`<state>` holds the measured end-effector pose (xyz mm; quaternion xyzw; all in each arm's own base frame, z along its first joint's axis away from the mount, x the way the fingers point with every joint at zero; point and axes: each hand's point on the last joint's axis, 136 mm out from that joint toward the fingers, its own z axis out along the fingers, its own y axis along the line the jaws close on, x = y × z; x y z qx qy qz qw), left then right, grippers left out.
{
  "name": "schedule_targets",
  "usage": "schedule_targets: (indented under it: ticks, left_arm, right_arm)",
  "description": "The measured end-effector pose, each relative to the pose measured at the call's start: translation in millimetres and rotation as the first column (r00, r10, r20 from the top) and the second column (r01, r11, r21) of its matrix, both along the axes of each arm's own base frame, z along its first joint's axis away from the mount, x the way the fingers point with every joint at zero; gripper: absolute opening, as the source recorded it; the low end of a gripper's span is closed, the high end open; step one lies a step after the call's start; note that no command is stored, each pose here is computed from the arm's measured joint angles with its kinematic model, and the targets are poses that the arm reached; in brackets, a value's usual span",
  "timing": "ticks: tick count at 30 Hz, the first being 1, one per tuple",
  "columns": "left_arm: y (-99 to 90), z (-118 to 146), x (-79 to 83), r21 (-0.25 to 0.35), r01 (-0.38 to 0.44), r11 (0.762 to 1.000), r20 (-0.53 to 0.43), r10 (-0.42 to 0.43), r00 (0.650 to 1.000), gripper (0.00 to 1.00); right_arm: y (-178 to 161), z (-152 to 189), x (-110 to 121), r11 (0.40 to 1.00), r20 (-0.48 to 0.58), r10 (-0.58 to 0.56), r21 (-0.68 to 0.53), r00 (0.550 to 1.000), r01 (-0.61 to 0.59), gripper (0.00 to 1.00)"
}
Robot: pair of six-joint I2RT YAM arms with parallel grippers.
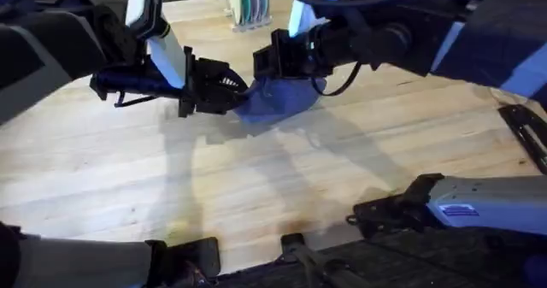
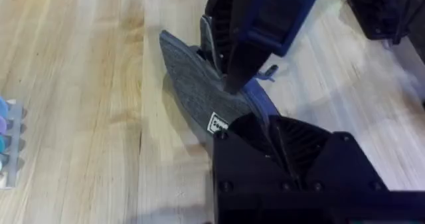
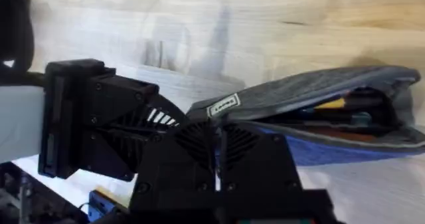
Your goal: Unzip the bag, pick up the pens from the table one at a time and place them inside, then zip the bag closed.
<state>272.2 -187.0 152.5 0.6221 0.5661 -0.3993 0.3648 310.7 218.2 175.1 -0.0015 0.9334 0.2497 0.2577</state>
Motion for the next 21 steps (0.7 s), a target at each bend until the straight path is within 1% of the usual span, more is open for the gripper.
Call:
schedule_targets:
  ticks: [12, 13, 14, 15, 17, 19, 20, 21]
  left_arm:
    - [0.2, -1, -1.1, 0.004, 0.001, 1.000, -0.006, -0.001, 1.000, 0.045]
    - [1.0, -2, -3.3, 0.015, 0.000, 1.000, -0.022, 0.000, 1.000, 0.045]
    - [4.4, -7, -6.4, 0.042, -0.003, 0.999, -0.042, 0.005, 0.999, 0.045]
    - [8.2, -14, -9.6, 0.074, -0.006, 0.997, -0.063, 0.011, 0.998, 0.045]
    - [14.9, -27, -15.3, 0.131, -0.007, 0.991, -0.093, 0.019, 0.996, 0.045]
    - [18.7, -35, -16.9, 0.161, -0.007, 0.987, -0.106, 0.025, 0.994, 0.045]
    - [21.0, -39, -16.9, 0.185, -0.005, 0.983, -0.106, 0.026, 0.994, 0.045]
    - [21.1, -39, -16.9, 0.187, -0.005, 0.982, -0.106, 0.025, 0.994, 0.045]
  right_arm:
    - [-25, -3, 9, 0.998, -0.029, -0.067, -0.013, 0.997, 0.066, 0.032]
    - [-35, -3, 15, 0.994, -0.007, -0.103, -0.048, 0.995, 0.102, 0.032]
    - [-54, -5, 24, 0.982, 0.015, -0.163, -0.089, 0.986, 0.164, 0.032]
    - [-76, -5, 35, 0.962, 0.051, -0.232, -0.135, 0.971, 0.237, 0.032]
    - [-118, 1, 52, 0.908, 0.117, -0.356, -0.191, 0.927, 0.373, 0.031]
    - [-142, 5, 58, 0.866, 0.158, -0.419, -0.227, 0.894, 0.446, 0.032]
    - [-156, 10, 60, 0.833, 0.195, -0.453, -0.255, 0.870, 0.491, 0.031]
    - [-158, 10, 61, 0.828, 0.200, -0.457, -0.259, 0.866, 0.497, 0.031]
